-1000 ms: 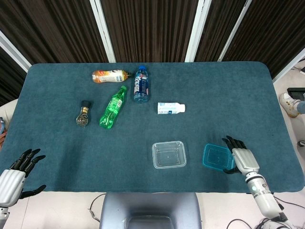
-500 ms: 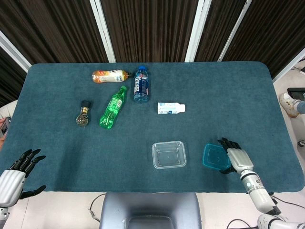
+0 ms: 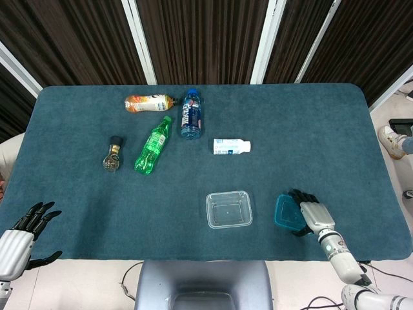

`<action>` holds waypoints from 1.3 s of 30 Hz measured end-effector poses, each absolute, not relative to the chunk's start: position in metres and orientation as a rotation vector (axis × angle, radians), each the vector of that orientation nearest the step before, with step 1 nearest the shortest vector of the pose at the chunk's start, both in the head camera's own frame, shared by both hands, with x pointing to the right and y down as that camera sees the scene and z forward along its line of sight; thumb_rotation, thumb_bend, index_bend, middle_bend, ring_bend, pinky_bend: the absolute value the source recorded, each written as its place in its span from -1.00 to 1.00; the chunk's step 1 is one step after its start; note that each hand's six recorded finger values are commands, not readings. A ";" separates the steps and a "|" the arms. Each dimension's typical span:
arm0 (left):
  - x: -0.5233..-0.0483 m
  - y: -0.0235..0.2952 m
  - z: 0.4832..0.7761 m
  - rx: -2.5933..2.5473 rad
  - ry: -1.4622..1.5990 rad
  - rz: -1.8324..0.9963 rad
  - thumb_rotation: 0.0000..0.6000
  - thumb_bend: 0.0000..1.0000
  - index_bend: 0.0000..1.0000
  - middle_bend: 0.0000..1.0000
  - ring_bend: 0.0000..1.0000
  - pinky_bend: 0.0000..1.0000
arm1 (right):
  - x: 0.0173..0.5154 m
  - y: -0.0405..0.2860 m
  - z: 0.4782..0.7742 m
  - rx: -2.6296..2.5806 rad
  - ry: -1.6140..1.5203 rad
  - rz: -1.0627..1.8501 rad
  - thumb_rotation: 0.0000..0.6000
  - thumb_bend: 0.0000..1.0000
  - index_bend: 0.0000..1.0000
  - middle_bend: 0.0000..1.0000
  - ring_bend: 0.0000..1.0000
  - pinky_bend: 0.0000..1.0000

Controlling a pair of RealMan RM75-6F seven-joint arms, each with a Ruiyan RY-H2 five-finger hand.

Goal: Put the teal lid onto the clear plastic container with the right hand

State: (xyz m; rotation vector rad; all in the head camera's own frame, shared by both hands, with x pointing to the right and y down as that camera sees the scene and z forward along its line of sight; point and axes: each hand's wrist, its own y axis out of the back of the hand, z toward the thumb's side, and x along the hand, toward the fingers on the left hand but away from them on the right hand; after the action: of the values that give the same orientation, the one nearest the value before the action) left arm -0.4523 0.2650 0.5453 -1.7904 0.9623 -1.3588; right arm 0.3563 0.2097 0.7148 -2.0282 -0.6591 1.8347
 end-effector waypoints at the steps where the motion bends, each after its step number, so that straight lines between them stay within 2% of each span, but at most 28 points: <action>1: -0.452 0.265 0.545 -1.791 0.963 -1.359 1.00 -0.11 -0.59 -0.83 -0.90 -0.47 | 0.356 0.210 0.715 -2.029 -0.658 1.835 1.00 -0.54 -1.00 -1.00 -0.96 -0.75; 5: -0.452 0.265 0.545 -1.791 0.963 -1.359 1.00 -0.11 -0.59 -0.83 -0.90 -0.47 | 0.355 0.211 0.717 -2.034 -0.657 1.836 1.00 -0.42 -1.00 -0.90 -0.79 -0.61; 13: -0.453 0.265 0.546 -1.791 0.963 -1.362 1.00 -0.11 -0.59 -0.83 -0.90 -0.47 | 0.356 0.211 0.720 -2.031 -0.692 1.828 1.00 0.08 -0.96 -0.49 -0.31 -0.17; 21: -0.453 0.264 0.546 -1.792 0.962 -1.364 1.00 -0.11 -0.59 -0.83 -0.90 -0.47 | 0.354 0.209 0.720 -2.041 -0.748 1.796 1.00 0.48 -0.50 -0.20 0.07 0.28; 29: -0.453 0.264 0.546 -1.792 0.964 -1.362 1.00 -0.11 -0.59 -0.83 -0.90 -0.47 | 0.351 0.205 0.705 -2.026 -0.837 1.684 1.00 0.62 -0.19 -0.04 0.24 0.45; 39: -0.452 0.265 0.546 -1.793 0.960 -1.362 1.00 -0.11 -0.59 -0.83 -0.90 -0.47 | 0.341 0.204 0.663 -2.018 -0.908 1.465 1.00 0.62 -0.14 -0.01 0.25 0.46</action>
State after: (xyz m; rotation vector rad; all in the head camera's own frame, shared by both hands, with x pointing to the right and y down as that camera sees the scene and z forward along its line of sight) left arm -0.4523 0.2648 0.5460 -1.7926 0.9605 -1.3618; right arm 0.3407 0.2043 0.6632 -2.0183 -0.9080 1.4649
